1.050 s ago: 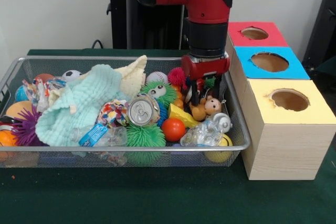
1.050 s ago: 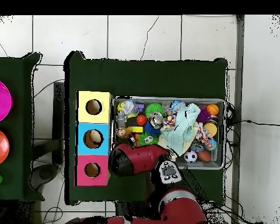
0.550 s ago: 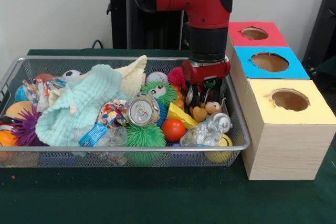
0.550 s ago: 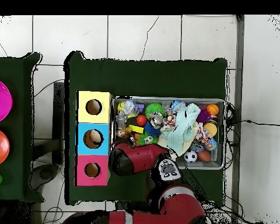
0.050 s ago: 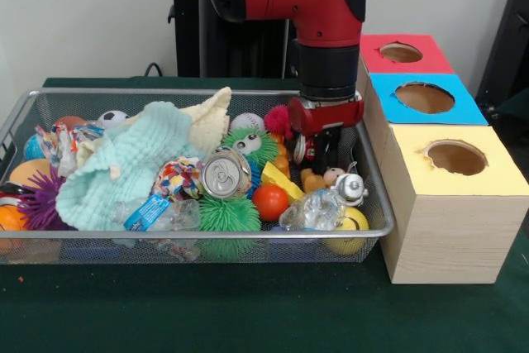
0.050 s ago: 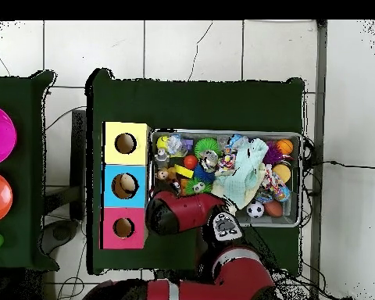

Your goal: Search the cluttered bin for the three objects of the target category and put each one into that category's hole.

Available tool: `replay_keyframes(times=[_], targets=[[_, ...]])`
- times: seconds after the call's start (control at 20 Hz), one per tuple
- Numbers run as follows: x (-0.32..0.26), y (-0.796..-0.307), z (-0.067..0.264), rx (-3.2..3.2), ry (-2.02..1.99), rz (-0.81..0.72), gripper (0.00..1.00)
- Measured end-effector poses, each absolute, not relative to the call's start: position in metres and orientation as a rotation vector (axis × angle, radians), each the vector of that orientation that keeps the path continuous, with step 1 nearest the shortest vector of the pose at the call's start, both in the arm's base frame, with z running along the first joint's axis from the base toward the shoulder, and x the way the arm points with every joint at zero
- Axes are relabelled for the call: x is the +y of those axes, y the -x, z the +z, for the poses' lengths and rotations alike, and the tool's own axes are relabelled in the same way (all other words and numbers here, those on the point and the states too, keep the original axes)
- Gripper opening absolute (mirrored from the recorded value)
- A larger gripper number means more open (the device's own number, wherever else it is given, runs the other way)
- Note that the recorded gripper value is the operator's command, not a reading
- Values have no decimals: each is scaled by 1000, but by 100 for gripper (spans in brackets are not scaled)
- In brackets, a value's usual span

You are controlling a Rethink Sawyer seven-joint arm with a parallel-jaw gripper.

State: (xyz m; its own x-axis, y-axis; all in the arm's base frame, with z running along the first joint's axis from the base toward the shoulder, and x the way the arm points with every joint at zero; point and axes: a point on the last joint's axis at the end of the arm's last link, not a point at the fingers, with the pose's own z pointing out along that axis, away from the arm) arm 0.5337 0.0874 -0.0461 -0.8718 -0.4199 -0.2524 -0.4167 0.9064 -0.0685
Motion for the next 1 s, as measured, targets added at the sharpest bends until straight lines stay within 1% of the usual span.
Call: replay_keyframes(times=[0.35,0.55,1.0], targets=[[88,-532,-48,2811,628,-14,0],[87,-536,-38,2798,627,-24,0],[69,-562,33,2814,604,-112,0]])
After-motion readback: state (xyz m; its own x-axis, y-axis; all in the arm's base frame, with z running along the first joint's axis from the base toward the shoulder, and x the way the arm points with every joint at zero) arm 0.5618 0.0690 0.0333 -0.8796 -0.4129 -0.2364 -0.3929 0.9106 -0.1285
